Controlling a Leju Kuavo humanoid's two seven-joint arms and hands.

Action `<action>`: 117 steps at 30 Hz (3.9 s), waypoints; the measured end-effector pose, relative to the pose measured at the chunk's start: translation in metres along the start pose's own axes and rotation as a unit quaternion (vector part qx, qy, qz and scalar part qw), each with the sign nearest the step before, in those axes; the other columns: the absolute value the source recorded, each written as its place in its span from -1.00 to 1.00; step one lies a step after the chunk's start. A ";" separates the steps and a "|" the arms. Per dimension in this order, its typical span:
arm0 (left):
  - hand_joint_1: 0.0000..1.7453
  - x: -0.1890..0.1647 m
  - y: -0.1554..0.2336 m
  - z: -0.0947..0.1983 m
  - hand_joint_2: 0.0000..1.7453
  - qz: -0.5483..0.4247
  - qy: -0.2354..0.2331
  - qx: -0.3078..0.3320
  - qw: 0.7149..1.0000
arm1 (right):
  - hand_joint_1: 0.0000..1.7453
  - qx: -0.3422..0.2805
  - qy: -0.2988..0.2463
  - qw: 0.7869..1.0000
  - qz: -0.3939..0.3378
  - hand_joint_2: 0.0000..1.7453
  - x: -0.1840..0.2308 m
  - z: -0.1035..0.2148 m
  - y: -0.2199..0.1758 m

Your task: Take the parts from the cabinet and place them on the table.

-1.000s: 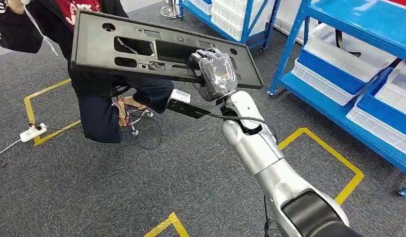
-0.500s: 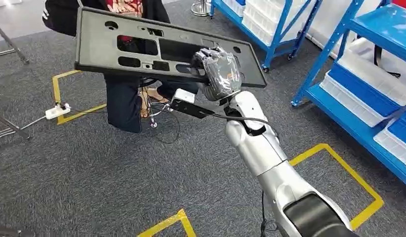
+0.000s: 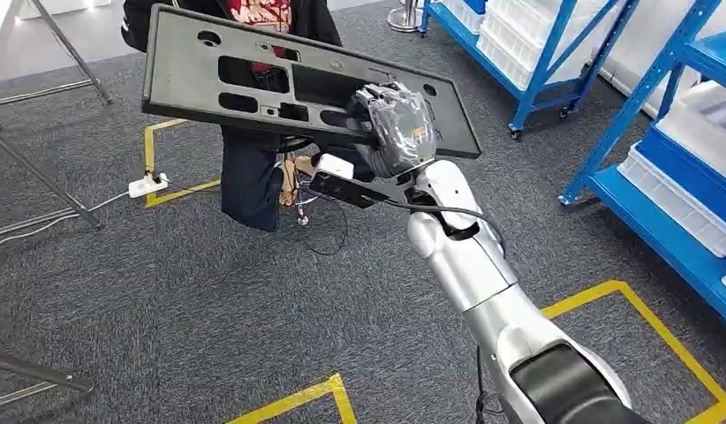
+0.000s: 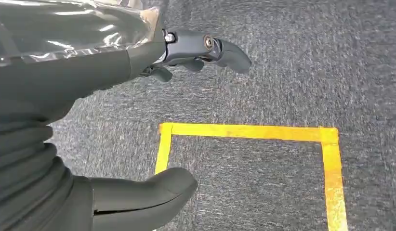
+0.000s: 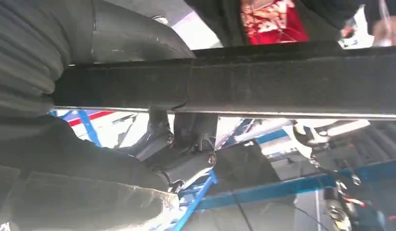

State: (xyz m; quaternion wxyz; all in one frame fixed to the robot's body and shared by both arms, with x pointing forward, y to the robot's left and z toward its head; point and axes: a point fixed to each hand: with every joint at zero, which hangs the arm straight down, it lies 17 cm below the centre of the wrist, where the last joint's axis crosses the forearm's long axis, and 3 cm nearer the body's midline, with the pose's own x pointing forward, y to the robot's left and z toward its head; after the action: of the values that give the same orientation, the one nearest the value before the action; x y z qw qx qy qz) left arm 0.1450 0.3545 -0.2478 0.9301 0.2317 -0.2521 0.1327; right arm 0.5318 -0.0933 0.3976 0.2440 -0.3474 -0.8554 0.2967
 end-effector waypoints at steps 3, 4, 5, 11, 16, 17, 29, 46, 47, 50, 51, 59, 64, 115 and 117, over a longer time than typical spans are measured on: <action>-1.00 -0.001 -0.001 0.000 1.00 0.000 0.001 -0.001 1.000 | 1.00 0.001 -0.002 1.000 -0.001 1.00 0.000 0.000 0.001; -1.00 -0.001 0.000 0.001 1.00 0.000 0.001 -0.001 1.000 | 1.00 0.001 -0.004 1.000 -0.001 1.00 0.001 0.000 0.000; -1.00 -0.001 0.000 0.000 1.00 0.000 0.001 -0.001 1.000 | 1.00 0.000 -0.005 1.000 -0.001 1.00 0.002 -0.001 -0.001; -1.00 0.004 0.002 -0.002 1.00 0.001 -0.004 0.001 1.000 | 1.00 -0.005 -0.013 1.000 -0.001 1.00 0.005 -0.007 -0.005; -1.00 0.008 0.002 -0.003 1.00 0.002 -0.007 0.001 1.000 | 1.00 -0.004 -0.013 1.000 -0.001 1.00 0.005 -0.006 -0.003; -1.00 0.008 0.002 -0.003 1.00 0.002 -0.007 0.001 1.000 | 1.00 -0.001 -0.013 1.000 -0.002 1.00 0.005 -0.005 -0.002; -1.00 -0.001 0.006 -0.002 1.00 0.005 0.000 0.005 1.000 | 1.00 -0.002 -0.018 1.000 -0.008 1.00 0.012 -0.005 0.002; -1.00 0.003 0.008 -0.004 1.00 0.013 -0.002 0.009 1.000 | 1.00 -0.004 -0.026 1.000 -0.014 1.00 0.021 -0.006 0.004; -1.00 0.003 0.008 -0.004 1.00 0.013 -0.003 0.010 1.000 | 1.00 -0.002 -0.025 1.000 -0.013 1.00 0.020 -0.004 0.005; -1.00 0.001 0.009 -0.003 1.00 0.012 -0.001 0.010 1.000 | 1.00 0.001 -0.023 1.000 -0.013 1.00 0.018 -0.001 0.008; -1.00 0.000 0.008 -0.003 1.00 0.012 0.000 0.009 1.000 | 1.00 0.000 -0.023 1.000 -0.013 1.00 0.018 -0.002 0.007; -1.00 -0.003 0.009 -0.002 1.00 0.011 0.002 0.010 1.000 | 1.00 -0.003 -0.026 1.000 -0.016 1.00 0.021 -0.004 0.006; -1.00 -0.001 0.008 -0.002 1.00 0.010 0.001 0.009 1.000 | 1.00 -0.004 -0.028 0.999 -0.019 1.00 0.021 -0.004 0.006; -1.00 0.000 -0.003 0.000 1.00 0.012 0.001 -0.012 1.000 | 1.00 -0.005 -0.009 1.000 -0.006 1.00 -0.005 0.000 -0.001; -1.00 -0.001 -0.003 0.000 1.00 0.011 0.002 -0.012 1.000 | 1.00 -0.004 -0.009 1.000 -0.006 1.00 -0.004 0.001 0.000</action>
State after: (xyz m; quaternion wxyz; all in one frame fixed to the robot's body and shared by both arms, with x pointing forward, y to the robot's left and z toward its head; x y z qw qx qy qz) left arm 0.1451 0.3520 -0.2491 0.9318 0.2170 -0.2547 0.1406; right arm 0.5342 -0.0965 0.3963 0.2369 -0.3404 -0.8609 0.2948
